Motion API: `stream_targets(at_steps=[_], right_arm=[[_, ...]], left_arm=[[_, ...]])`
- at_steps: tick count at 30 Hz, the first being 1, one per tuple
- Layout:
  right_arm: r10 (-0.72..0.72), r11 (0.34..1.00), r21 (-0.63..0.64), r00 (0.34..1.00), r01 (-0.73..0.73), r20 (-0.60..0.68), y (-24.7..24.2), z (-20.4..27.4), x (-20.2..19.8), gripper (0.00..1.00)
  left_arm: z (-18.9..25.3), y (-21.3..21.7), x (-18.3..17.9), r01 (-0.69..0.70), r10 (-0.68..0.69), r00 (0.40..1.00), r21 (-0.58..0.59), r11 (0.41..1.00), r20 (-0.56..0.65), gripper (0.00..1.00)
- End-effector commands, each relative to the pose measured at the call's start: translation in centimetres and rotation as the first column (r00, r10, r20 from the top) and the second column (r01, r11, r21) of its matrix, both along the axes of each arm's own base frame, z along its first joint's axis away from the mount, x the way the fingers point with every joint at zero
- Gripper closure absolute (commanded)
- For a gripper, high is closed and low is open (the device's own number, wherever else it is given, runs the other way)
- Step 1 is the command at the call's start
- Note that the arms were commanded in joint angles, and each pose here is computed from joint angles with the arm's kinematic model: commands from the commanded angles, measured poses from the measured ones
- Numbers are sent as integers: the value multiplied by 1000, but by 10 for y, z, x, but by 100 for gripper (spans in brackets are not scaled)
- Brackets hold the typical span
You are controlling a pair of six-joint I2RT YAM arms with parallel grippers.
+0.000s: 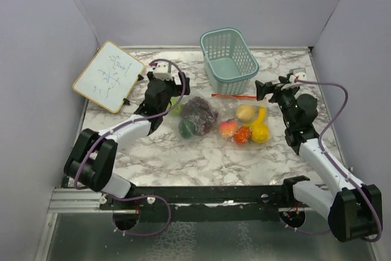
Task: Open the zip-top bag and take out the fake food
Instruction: Move the bin to the center of the board.
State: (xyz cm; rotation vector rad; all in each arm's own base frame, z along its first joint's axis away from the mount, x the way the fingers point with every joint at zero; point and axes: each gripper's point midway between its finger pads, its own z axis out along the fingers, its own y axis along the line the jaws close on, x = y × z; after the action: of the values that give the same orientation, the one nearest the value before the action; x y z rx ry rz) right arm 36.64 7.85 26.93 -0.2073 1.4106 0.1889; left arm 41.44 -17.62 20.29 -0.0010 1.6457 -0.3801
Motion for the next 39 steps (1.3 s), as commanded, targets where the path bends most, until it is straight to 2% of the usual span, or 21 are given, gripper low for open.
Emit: stream_targets(at_steps=[1, 5, 7, 11, 13, 14, 17, 19, 22, 28, 34, 39], right_arm=[[-258, 878, 245, 839, 410, -479, -43, -66, -6, 1], [-237, 911, 177, 824, 372, -514, -38, -81, -4, 1], [-219, 914, 183, 820, 362, -528, -34, -87, -4, 1], [-190, 919, 196, 819, 343, -541, -29, -92, -4, 0], [-187, 922, 192, 820, 337, -540, -29, -91, -4, 9], [-194, 921, 187, 820, 341, -538, -30, -91, -4, 14], [-224, 919, 165, 818, 358, -530, -36, -87, -5, 15], [-230, 922, 154, 820, 356, -524, -37, -85, -6, 7], [-221, 924, 157, 824, 348, -521, -36, -83, -6, 6], [-197, 931, 165, 825, 327, -529, -31, -84, -8, 6], [-184, 933, 167, 820, 320, -542, -29, -89, -9, 6], [-189, 931, 166, 818, 325, -542, -30, -88, -10, 6]], left_arm=[[13, -43, 31, 14, -17, 989, -27, 1000, -148, 1], [33, -80, 60, 9, -12, 982, -17, 1000, -186, 1], [38, -99, 73, 0, 1, 978, 4, 1000, -207, 7], [31, -117, 92, -100, 116, 962, 77, 992, -246, 14], [20, -118, 101, -168, 192, 943, 109, 980, -272, 16], [18, -114, 104, -222, 249, 926, 123, 967, -285, 20], [14, -108, 108, -326, 360, 880, 158, 932, -309, 25], [11, -116, 111, -314, 345, 880, 145, 938, -327, 26], [4, -123, 112, -307, 339, 878, 148, 940, -337, 32], [-11, -128, 113, -303, 335, 868, 143, 942, -366, 58], [-13, -143, 115, -254, 292, 888, 148, 956, -355, 78], [-24, -163, 116, -194, 235, 898, 146, 970, -372, 91]])
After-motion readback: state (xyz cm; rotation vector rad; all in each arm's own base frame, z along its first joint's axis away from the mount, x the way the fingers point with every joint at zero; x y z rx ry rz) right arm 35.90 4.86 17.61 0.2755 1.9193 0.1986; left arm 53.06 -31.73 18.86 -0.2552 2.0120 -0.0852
